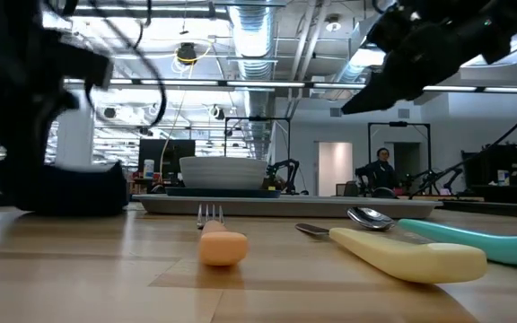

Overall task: Set up tray
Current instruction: Put the dark blue napkin on the blue tray to the right of the dark green plate

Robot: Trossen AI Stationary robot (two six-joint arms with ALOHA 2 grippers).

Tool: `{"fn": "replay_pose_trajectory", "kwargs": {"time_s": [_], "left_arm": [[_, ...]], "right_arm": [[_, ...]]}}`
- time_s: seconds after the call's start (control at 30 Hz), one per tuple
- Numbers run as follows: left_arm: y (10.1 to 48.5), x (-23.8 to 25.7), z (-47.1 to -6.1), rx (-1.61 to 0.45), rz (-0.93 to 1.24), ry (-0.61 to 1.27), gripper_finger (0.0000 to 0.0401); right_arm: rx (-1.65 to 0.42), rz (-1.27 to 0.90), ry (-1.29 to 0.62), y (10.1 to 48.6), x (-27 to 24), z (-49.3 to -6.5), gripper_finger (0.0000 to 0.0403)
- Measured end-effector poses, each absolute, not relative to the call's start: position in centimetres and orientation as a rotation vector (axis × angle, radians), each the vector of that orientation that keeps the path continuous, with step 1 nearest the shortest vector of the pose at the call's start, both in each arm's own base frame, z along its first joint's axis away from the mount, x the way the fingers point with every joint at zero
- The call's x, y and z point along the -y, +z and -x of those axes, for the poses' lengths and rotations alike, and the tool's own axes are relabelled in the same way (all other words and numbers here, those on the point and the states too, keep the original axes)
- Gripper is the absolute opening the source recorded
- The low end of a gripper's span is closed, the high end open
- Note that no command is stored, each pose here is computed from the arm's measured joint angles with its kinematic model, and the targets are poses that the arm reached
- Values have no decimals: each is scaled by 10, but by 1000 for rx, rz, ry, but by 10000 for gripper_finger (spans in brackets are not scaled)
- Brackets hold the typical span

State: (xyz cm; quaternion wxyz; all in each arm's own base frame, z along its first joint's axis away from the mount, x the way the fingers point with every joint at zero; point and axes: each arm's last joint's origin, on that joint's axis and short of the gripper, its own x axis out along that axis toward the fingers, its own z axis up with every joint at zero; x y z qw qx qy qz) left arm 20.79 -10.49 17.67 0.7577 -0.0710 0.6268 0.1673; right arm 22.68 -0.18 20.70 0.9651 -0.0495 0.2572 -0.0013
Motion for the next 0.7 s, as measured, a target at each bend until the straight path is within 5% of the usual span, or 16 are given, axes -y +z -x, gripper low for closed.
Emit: {"fn": "replay_pose_trajectory", "kwargs": {"time_s": [0.7], "left_arm": [[336,125,-216,-1194,-37,323,0]], "right_arm": [[-343,257,71,211,-12,-246,134]]}}
